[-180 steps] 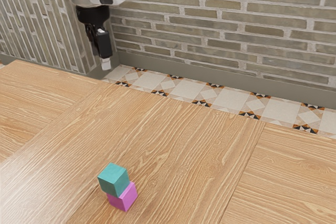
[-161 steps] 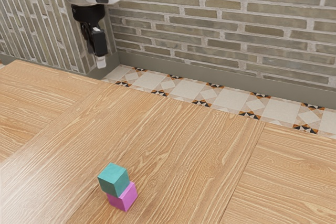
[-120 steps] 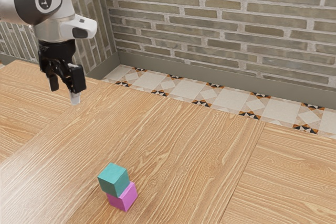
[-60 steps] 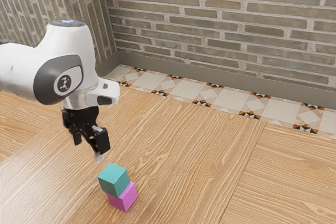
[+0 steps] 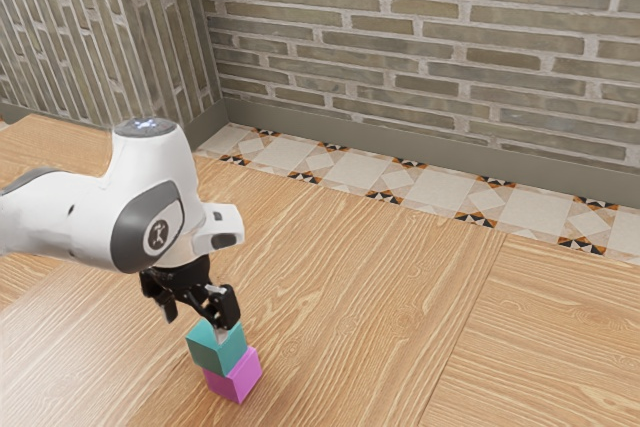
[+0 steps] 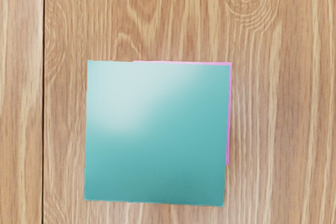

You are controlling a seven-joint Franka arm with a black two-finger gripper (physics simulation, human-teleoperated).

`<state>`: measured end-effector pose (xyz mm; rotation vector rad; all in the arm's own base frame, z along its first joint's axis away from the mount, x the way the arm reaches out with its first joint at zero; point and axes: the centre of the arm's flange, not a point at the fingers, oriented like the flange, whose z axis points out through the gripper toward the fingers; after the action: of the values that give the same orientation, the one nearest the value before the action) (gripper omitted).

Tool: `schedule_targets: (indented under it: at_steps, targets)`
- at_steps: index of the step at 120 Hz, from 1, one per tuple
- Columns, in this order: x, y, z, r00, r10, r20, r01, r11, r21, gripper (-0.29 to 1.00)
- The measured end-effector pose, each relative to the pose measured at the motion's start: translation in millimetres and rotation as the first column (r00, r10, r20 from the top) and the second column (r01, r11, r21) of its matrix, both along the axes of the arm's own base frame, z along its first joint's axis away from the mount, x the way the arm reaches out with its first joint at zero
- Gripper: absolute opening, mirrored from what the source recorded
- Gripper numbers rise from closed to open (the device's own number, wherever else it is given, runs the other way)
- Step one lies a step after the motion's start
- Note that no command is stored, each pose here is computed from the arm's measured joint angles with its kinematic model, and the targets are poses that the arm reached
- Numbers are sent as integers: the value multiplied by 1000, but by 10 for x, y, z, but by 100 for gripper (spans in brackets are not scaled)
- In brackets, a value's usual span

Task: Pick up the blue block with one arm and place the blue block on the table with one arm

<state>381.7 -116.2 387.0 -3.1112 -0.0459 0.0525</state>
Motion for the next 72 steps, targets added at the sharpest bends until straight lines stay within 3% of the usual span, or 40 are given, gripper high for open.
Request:
schedule_targets:
  at_steps: [24, 72]
  targets:
    - [84, 86, -92, 998, 47, 34, -46, 999, -7, 70]
    - [96, 149, -428, 998, 55, 19, -55, 999, 0, 70]
